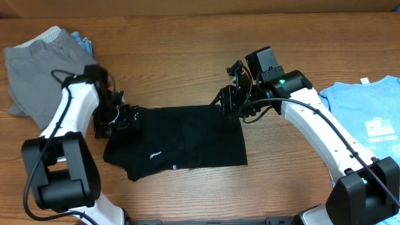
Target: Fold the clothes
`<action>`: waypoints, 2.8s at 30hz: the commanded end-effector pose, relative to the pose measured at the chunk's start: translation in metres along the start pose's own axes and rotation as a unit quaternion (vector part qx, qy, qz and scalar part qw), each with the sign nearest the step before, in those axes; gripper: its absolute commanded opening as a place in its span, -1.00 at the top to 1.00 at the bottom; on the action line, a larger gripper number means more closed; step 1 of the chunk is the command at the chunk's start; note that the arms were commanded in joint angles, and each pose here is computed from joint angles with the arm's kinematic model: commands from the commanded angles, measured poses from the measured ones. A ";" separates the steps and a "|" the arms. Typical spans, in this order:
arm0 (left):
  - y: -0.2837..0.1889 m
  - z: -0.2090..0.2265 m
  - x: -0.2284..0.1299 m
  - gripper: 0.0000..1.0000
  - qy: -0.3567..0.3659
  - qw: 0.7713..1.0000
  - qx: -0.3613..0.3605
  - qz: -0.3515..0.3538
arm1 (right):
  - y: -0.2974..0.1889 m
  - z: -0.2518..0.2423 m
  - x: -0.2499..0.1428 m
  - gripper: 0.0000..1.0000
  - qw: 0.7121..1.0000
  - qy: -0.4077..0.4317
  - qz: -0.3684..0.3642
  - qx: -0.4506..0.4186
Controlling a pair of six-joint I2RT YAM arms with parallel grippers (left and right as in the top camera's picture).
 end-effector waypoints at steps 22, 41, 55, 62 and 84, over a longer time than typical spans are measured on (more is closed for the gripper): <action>0.060 0.018 -0.031 -1.00 0.013 0.986 -0.150 -0.065 | -0.008 0.004 -0.001 0.16 0.999 -0.037 -0.008 -0.002; 0.062 -0.004 -0.032 -0.96 0.067 0.974 -0.200 -0.080 | -0.008 0.003 0.000 0.16 0.999 -0.039 -0.010 -0.005; 0.070 -0.024 -0.033 0.26 0.126 0.973 -0.180 -0.064 | -0.008 0.003 -0.001 0.17 0.999 -0.037 -0.008 -0.006; 0.067 -0.023 -0.043 0.92 0.089 0.977 -0.188 -0.037 | -0.008 0.002 -0.001 0.17 0.999 -0.037 -0.008 -0.007; -0.080 -0.081 0.001 0.92 0.056 0.982 -0.178 -0.034 | -0.024 -0.027 0.019 0.30 0.997 0.022 -0.055 -0.055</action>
Point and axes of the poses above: each gripper's point midway between its finger pads, its own y axis out along the fingers, its own z axis along the line the jaws close on, x = y × z, the point moved 3 cm from there along -y, back along the fingers, and after that the axes turned 6 degrees about y, right-handed, at the moved point
